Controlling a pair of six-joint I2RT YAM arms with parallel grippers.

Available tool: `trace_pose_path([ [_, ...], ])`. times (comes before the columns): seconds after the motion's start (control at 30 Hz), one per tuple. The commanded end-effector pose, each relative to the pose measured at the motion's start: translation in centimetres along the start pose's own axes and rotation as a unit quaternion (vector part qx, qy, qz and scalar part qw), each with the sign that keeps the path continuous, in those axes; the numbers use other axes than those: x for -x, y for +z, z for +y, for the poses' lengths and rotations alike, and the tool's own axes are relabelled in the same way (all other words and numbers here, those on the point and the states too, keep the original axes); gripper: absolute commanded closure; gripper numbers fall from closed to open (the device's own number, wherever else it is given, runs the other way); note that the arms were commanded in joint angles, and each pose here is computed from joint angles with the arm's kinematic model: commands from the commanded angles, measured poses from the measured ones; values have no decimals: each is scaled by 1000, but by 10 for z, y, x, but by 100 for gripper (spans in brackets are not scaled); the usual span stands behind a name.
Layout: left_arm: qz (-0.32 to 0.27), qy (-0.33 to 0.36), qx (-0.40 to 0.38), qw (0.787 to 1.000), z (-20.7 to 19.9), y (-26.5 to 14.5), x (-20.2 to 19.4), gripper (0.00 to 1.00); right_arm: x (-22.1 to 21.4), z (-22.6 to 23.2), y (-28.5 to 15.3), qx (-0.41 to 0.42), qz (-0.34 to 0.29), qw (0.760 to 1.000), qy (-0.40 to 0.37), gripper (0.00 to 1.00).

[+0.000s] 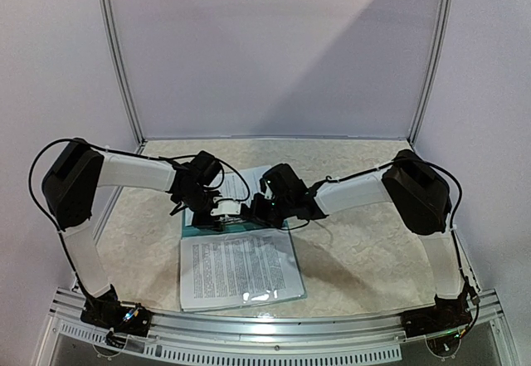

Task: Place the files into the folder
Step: Clamp the file in the folder with some files.

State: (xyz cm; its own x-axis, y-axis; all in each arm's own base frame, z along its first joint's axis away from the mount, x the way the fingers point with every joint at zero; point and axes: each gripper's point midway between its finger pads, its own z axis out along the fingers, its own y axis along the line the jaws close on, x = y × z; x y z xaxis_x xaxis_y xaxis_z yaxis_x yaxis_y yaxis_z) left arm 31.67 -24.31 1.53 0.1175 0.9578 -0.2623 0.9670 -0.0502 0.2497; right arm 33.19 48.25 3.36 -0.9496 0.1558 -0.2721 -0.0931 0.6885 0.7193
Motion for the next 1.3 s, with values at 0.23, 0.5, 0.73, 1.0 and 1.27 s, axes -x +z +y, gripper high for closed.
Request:
trace_pose_path([
  [0.23, -12, -20, -41, 999, 6, 14, 8, 62, -31, -94, 10, -116, 40, 992, 42, 94],
  [0.5, -25, 14, -100, 995, -14, 6, 12, 80, -31, -92, 12, -94, 34, 993, 58, 94],
  [0.73, -18, 12, -117, 993, -18, 8, 11, 88, -29, -89, 12, -89, 33, 994, 54, 94],
  [1.0, 7, 29, -170, 985, -38, 13, 4, 98, -36, -93, 4, -87, 35, 994, 59, 95],
  [1.27, 8, 32, -207, 978, -65, 3, 7, 97, -48, -91, -8, -89, 35, 994, 57, 95],
])
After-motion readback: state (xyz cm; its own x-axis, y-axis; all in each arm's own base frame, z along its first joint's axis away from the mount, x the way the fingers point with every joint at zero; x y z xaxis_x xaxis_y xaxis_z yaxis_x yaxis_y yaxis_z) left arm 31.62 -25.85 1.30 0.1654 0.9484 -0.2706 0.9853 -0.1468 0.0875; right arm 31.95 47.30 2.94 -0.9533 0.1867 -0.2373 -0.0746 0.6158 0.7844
